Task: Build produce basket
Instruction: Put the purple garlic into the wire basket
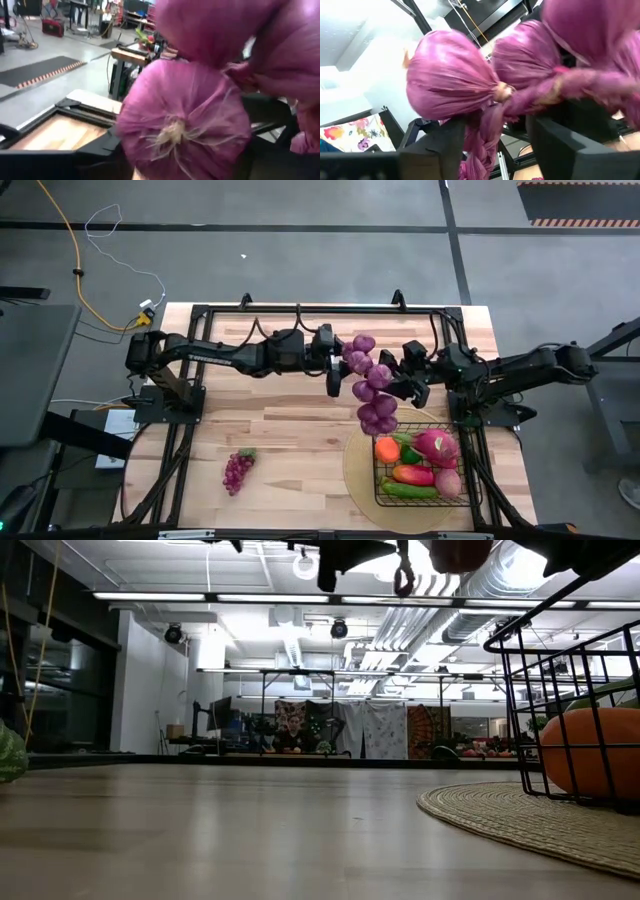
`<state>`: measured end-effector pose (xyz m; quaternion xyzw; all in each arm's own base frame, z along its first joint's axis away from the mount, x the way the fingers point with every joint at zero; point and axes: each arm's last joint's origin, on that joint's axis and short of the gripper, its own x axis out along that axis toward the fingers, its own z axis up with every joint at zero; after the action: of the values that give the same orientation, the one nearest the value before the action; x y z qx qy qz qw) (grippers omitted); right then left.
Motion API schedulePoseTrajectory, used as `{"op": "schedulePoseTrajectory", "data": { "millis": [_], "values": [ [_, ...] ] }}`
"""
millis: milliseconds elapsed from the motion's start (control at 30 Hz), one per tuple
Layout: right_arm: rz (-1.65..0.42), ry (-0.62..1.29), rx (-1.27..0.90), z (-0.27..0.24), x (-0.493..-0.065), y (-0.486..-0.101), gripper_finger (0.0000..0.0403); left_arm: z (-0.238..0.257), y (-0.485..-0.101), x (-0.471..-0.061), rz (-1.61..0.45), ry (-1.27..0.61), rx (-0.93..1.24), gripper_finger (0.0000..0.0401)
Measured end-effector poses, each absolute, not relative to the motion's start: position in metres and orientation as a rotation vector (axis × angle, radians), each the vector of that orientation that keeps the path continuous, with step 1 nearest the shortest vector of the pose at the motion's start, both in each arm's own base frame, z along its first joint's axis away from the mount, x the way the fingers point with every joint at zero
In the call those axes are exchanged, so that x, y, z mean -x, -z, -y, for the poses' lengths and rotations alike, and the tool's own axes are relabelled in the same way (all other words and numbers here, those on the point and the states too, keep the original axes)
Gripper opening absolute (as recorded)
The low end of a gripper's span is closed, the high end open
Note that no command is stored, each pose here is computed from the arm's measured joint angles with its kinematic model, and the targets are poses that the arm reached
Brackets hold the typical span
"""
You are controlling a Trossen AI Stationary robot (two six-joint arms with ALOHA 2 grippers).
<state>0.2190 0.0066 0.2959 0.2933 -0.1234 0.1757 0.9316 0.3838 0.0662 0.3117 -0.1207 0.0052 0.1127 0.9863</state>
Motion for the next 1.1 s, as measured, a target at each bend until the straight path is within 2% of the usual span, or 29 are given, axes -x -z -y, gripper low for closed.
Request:
{"op": "schedulePoseTrajectory", "data": {
  "millis": [267, 500, 633, 833, 967, 1100],
  "values": [
    [0.285, -0.343, -0.583, -0.001, -0.214, -0.301, 0.0102, -0.075, -0.334, -0.345, -0.18, -0.239, 0.181, 0.0268],
    [0.361, -0.334, -0.52, 0.016, -0.194, -0.317, 0.0035, -0.07, -0.37, -0.289, -0.259, -0.301, 0.105, 0.0279],
    [0.412, -0.317, -0.505, 0.023, -0.177, -0.327, 0.0022, -0.063, -0.392, -0.252, -0.245, -0.327, 0.087, 0.0276],
    [0.364, -0.271, -0.512, 0.024, -0.161, -0.33, 0.0019, -0.052, -0.416, -0.206, -0.122, -0.33, 0.077, 0.0275],
    [0.315, -0.246, -0.487, 0.023, -0.158, -0.337, 0.0018, -0.046, -0.407, -0.19, 0.025, -0.314, 0.115, 0.0275],
    [0.224, -0.211, -0.466, 0.024, -0.159, -0.345, 0.0018, -0.04, -0.381, -0.181, 0.128, -0.298, 0.186, 0.0275]
  ]
}}
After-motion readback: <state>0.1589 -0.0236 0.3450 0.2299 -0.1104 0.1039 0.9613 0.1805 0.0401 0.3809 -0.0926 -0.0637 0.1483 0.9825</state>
